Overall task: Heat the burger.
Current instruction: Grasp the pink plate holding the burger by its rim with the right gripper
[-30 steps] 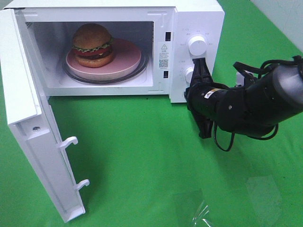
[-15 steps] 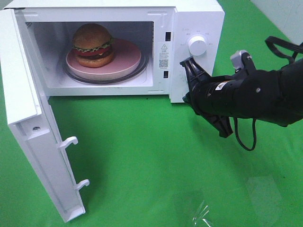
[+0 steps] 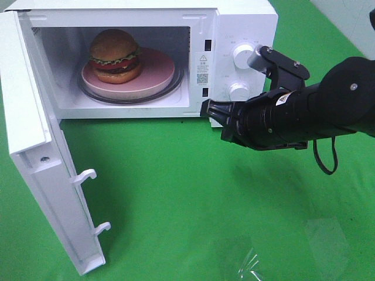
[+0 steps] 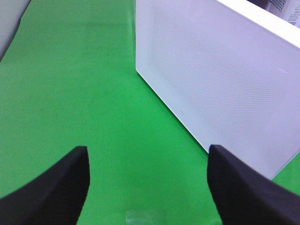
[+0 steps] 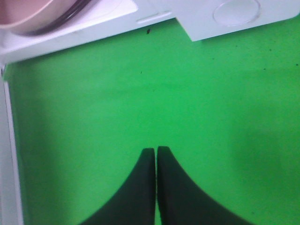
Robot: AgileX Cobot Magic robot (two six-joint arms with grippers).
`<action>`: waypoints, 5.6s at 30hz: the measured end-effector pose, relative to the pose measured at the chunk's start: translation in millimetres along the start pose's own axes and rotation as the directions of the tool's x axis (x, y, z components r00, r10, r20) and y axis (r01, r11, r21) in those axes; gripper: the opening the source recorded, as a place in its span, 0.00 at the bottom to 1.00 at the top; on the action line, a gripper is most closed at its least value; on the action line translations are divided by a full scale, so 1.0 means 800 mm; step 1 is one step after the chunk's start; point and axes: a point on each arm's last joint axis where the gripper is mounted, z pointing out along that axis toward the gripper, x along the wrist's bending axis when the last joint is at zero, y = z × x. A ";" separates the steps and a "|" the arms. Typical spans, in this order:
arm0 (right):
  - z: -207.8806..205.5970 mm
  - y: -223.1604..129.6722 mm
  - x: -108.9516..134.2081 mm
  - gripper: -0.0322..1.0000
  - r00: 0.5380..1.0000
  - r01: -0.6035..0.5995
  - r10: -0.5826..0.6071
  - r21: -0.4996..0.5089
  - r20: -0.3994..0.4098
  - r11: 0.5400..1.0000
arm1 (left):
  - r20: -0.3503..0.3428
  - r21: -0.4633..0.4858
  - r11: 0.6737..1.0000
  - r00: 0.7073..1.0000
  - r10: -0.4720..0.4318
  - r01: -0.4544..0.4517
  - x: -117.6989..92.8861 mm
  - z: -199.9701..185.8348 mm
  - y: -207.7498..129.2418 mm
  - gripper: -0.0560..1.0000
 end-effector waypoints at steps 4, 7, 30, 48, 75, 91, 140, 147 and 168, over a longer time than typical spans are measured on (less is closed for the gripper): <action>-0.007 -0.003 0.007 0.03 0.986 0.166 -0.165 0.101 -0.025 0.981 | 0.000 0.000 1.000 1.000 0.000 0.000 0.000 0.000 0.000 0.67; -0.010 -0.001 0.013 0.03 0.960 0.279 -0.276 0.183 -0.042 0.943 | 0.000 0.000 1.000 1.000 0.000 0.000 0.000 0.000 0.000 0.67; -0.032 0.025 0.015 0.05 0.090 0.957 -0.930 0.289 -0.357 -0.018 | 0.000 0.000 1.000 1.000 0.000 0.000 0.000 0.000 0.000 0.67; -0.023 0.048 0.029 0.50 -0.405 0.901 -0.887 0.069 -0.221 -0.428 | 0.000 0.000 1.000 1.000 0.000 0.000 0.000 0.000 0.000 0.67; 0.031 0.067 0.100 0.86 -0.450 0.893 -0.888 -0.015 -0.095 -0.450 | 0.000 0.000 1.000 1.000 0.000 0.000 0.000 0.000 0.000 0.67; 0.123 0.076 0.137 0.84 -0.420 0.908 -0.904 -0.031 -0.079 -0.419 | 0.000 0.000 1.000 1.000 0.000 0.000 0.000 0.000 0.000 0.67; 0.234 0.081 0.147 0.11 -0.339 0.941 -0.936 -0.025 -0.093 -0.338 | 0.000 0.000 1.000 1.000 0.000 0.000 0.000 0.000 0.000 0.67; 0.227 0.080 0.149 0.09 -0.325 0.945 -0.938 -0.013 -0.124 -0.326 | 0.000 0.000 1.000 1.000 0.000 0.000 0.000 0.000 0.000 0.67; 0.172 0.058 0.140 0.09 -0.451 0.892 -0.882 -0.025 -0.135 -0.452 | 0.000 0.000 1.000 1.000 0.000 0.000 0.000 0.000 0.000 0.67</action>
